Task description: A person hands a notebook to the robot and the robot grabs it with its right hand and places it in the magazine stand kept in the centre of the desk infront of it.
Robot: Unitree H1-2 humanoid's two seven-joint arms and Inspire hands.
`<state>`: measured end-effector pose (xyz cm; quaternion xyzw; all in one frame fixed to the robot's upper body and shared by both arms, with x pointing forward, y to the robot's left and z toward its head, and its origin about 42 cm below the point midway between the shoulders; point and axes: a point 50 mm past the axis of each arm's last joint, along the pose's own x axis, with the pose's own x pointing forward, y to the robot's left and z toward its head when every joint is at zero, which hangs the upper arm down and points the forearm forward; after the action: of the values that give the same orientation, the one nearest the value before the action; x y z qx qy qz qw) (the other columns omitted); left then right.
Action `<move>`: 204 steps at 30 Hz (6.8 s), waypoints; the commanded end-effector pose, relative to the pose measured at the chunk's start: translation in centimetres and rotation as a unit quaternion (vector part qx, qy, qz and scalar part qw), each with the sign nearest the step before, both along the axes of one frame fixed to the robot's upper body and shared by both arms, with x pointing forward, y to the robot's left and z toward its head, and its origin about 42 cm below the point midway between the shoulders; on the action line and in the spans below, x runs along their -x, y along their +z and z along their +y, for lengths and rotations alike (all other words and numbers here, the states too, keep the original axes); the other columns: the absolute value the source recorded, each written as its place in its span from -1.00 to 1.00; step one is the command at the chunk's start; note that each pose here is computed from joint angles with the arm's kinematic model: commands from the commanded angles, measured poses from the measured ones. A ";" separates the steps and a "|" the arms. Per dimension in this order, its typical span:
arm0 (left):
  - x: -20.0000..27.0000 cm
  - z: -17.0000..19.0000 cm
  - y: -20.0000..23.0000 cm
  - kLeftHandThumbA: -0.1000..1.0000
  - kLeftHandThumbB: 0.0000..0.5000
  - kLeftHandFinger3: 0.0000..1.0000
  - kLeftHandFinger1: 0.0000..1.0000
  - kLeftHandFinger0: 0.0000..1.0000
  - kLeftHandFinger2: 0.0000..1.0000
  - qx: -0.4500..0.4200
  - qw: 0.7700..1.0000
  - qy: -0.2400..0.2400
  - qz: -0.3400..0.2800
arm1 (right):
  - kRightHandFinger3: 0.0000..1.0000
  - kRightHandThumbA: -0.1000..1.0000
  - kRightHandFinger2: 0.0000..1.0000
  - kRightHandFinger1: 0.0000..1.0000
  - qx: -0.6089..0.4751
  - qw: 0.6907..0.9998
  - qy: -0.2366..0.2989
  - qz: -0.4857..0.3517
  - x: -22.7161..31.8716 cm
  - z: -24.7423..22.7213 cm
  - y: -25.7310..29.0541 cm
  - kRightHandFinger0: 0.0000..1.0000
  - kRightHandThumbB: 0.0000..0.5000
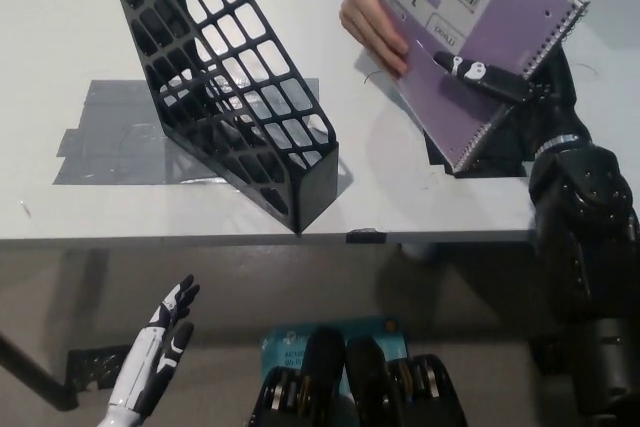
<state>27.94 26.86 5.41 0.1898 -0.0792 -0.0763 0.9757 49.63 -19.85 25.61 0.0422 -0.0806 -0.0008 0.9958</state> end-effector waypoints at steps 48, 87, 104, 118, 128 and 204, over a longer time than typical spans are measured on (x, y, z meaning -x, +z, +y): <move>-0.9 0.6 1.4 1.00 1.00 1.00 1.00 1.00 1.00 0.003 0.999 -0.003 -0.035 | -1.00 0.77 -1.00 -1.00 -0.284 0.932 0.045 -0.220 9.0 8.6 14.1 -1.00 -0.82; -1.6 0.3 2.0 1.00 1.00 1.00 1.00 1.00 1.00 -0.005 0.999 -0.008 -0.048 | -1.00 0.87 -1.00 -1.00 -0.256 0.939 0.034 -0.225 5.5 16.2 14.8 -1.00 -0.95; -2.1 0.7 2.8 1.00 1.00 1.00 1.00 1.00 1.00 -0.007 0.998 -0.012 -0.058 | -1.00 0.88 -1.00 -1.00 -0.251 0.943 0.040 -0.216 5.4 19.2 15.1 -1.00 -0.85; -2.6 0.7 3.2 1.00 1.00 1.00 1.00 1.00 1.00 -0.008 0.998 -0.014 -0.064 | -1.00 0.84 -1.00 -1.00 -0.227 0.953 0.040 -0.195 4.4 21.0 13.4 -1.00 -1.00; -2.5 0.7 3.2 1.00 1.00 1.00 1.00 1.00 1.00 -0.005 0.998 -0.011 -0.065 | -0.69 0.84 -0.88 -1.00 -0.176 0.968 0.024 -0.177 3.8 21.9 10.4 -1.00 -1.00; -1.2 0.1 0.8 1.00 1.00 1.00 1.00 1.00 1.00 -0.011 0.999 -0.017 -0.026 | 1.00 0.92 1.00 1.00 0.065 0.993 0.028 -0.092 22.5 1.4 -10.9 1.00 -0.31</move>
<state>29.10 26.93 5.65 0.2057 -0.0822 -0.0904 0.9710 27.38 -18.74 14.31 -0.0244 -0.1564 -0.0060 0.9874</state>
